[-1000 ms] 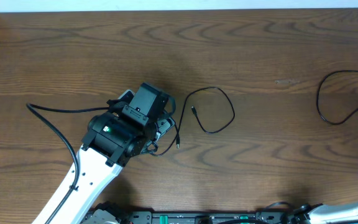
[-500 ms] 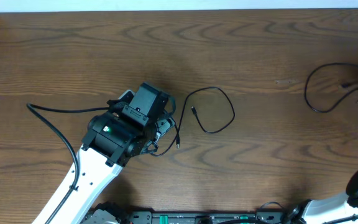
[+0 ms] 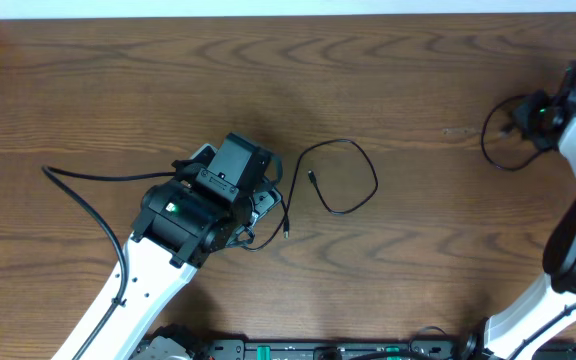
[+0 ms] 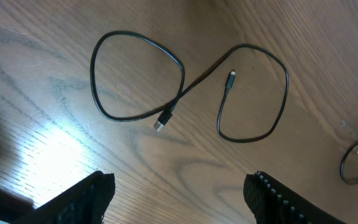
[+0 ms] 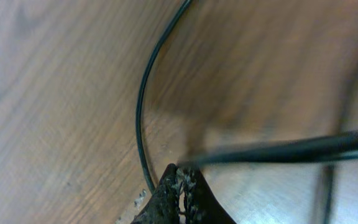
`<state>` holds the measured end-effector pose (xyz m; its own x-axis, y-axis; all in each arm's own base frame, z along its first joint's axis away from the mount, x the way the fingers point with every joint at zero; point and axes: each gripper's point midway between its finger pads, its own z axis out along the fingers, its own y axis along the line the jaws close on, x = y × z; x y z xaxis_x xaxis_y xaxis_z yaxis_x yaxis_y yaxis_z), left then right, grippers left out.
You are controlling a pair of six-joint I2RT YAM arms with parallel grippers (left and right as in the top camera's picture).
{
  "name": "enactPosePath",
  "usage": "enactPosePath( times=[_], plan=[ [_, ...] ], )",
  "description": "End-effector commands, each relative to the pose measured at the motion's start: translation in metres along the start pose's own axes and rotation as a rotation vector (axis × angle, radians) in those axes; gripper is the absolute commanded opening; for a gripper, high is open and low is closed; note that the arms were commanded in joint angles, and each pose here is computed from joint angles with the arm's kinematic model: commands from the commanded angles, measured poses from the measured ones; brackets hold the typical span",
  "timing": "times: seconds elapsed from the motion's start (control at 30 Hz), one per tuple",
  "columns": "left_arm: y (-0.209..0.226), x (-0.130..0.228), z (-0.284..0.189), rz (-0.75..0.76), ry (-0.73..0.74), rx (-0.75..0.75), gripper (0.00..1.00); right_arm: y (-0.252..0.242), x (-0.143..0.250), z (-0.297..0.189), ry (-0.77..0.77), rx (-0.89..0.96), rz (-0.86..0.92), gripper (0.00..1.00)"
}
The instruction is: Untangle cables
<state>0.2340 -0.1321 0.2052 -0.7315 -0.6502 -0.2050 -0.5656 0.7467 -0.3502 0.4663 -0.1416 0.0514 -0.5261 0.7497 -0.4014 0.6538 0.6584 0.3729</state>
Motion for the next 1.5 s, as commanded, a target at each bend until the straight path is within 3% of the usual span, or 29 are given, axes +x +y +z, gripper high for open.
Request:
enactPosePath(
  times=[0.0, 0.1, 0.17, 0.2, 0.23, 0.33, 0.53, 0.7, 0.93, 1.0, 1.03, 1.1, 1.47],
  plan=[
    [0.0, -0.003, -0.001, 0.01, -0.014, -0.002, 0.72, 0.018, 0.016, 0.015, 0.064, -0.097, -0.083, 0.01],
    [0.0, -0.003, -0.001, 0.01, -0.014, -0.002, 0.72, 0.03, 0.004, 0.007, 0.019, -0.144, -0.094, 0.07],
    [0.0, -0.003, -0.001, 0.01, -0.014, -0.002, 0.72, 0.037, -0.008, -0.003, -0.014, -0.16, -0.103, 0.46],
    [0.0, -0.003, -0.001, 0.01, -0.014, -0.002, 0.72, 0.042, -0.017, -0.012, -0.04, -0.173, -0.108, 0.73],
    [0.0, -0.003, -0.001, 0.01, -0.014, -0.002, 0.72, 0.047, -0.026, -0.022, -0.067, -0.187, -0.111, 0.84],
    [0.0, -0.003, -0.001, 0.01, -0.014, -0.002, 0.72, 0.066, -0.062, -0.064, -0.168, -0.233, -0.118, 0.97],
    [0.0, -0.003, -0.001, 0.01, -0.014, -0.002, 0.72, 0.061, -0.083, -0.095, -0.225, -0.19, -0.117, 0.99],
    [0.001, -0.003, -0.001, 0.01, -0.014, -0.003, 0.72, -0.014, -0.077, -0.084, -0.212, 0.147, -0.054, 0.83],
    [0.0, -0.003, -0.001, 0.01, -0.014, -0.002, 0.72, -0.055, -0.052, -0.051, -0.079, 0.282, -0.104, 0.9],
    [0.001, -0.003, -0.001, 0.01, -0.014, -0.003, 0.72, -0.065, -0.047, -0.041, -0.05, 0.301, -0.094, 0.81],
    [0.001, -0.003, -0.001, 0.011, -0.013, -0.006, 0.72, -0.072, -0.044, -0.035, -0.035, 0.313, -0.072, 0.7],
    [0.001, -0.003, -0.001, 0.011, -0.012, -0.006, 0.72, -0.083, -0.039, -0.029, -0.01, 0.334, -0.044, 0.64],
    [0.001, -0.003, -0.001, 0.01, -0.013, -0.005, 0.73, -0.145, -0.017, 0.006, 0.103, 0.464, -0.01, 0.77]
  ],
)
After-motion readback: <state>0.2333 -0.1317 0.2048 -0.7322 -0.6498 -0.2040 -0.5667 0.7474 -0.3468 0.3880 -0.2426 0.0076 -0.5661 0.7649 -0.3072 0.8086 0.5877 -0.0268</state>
